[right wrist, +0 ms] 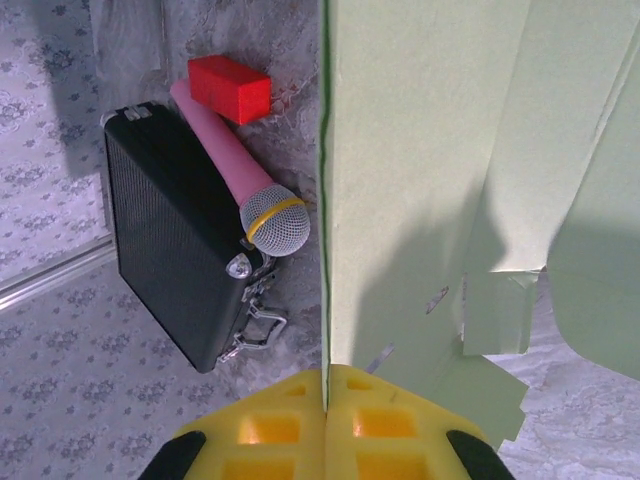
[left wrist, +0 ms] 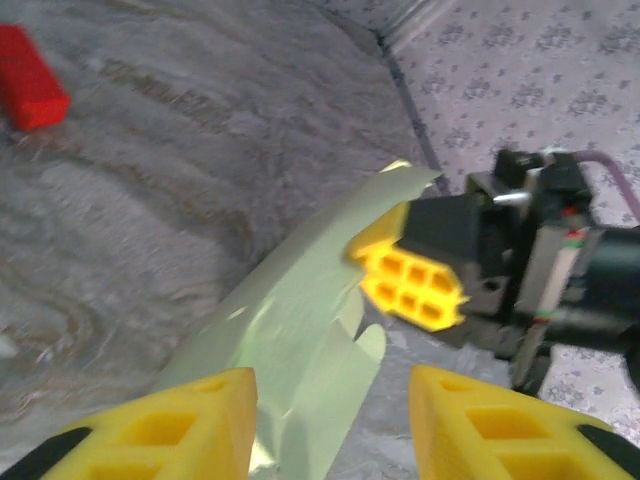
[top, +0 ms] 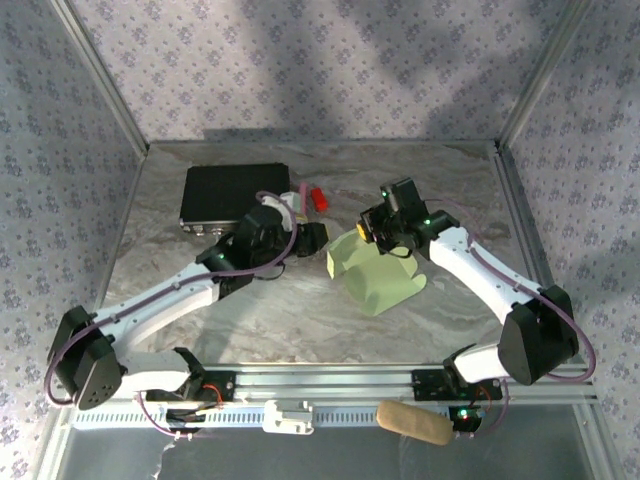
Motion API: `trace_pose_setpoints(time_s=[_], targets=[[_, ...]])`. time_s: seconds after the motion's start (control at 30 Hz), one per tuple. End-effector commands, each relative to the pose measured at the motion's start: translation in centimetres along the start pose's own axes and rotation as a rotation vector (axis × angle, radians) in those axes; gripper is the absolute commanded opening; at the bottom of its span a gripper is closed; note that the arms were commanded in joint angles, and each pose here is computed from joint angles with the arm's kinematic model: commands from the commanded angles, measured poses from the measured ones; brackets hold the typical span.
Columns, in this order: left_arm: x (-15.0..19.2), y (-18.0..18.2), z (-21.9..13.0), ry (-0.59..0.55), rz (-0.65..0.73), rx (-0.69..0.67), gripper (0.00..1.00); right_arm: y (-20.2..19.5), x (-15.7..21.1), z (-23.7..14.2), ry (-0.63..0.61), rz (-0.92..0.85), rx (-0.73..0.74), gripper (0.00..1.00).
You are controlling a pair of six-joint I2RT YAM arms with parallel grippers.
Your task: Fold the paper box
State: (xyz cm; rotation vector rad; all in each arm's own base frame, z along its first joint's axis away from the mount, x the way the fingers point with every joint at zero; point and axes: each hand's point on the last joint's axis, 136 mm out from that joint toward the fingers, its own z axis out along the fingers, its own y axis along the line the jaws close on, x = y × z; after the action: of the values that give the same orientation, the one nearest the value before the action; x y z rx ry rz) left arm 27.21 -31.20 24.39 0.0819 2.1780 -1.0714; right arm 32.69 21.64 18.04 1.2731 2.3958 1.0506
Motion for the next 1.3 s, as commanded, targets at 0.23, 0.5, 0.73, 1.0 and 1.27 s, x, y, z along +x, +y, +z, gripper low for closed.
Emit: trace_pose_setpoints(time_s=[0.23, 0.5, 0.73, 1.0, 1.27], targets=[[2.6, 0.1, 2.2, 0.174, -0.036, -0.052, 0.60, 1.8, 1.1, -2.2, 0.014, -0.024, -0.072, 0.00], [1.7, -1.5, 2.1, 0.131, -0.179, -0.016, 0.72, 1.9, 1.5, -2.2, 0.026, -0.026, -0.093, 0.00], [-0.1, -2.3, 0.4, 0.041, -0.233, 0.022, 0.68, 1.8, 1.6, -2.6, 0.025, -0.027, -0.107, 0.00], [-0.3, -4.1, 1.7, 0.070, -0.287, 0.094, 0.69, 2.0, 1.7, -2.8, 0.028, -0.021, -0.118, 0.00], [0.2, -5.0, 2.6, 0.084, -0.305, 0.133, 0.69, 2.2, 1.8, -2.6, 0.032, -0.017, -0.130, 0.00]])
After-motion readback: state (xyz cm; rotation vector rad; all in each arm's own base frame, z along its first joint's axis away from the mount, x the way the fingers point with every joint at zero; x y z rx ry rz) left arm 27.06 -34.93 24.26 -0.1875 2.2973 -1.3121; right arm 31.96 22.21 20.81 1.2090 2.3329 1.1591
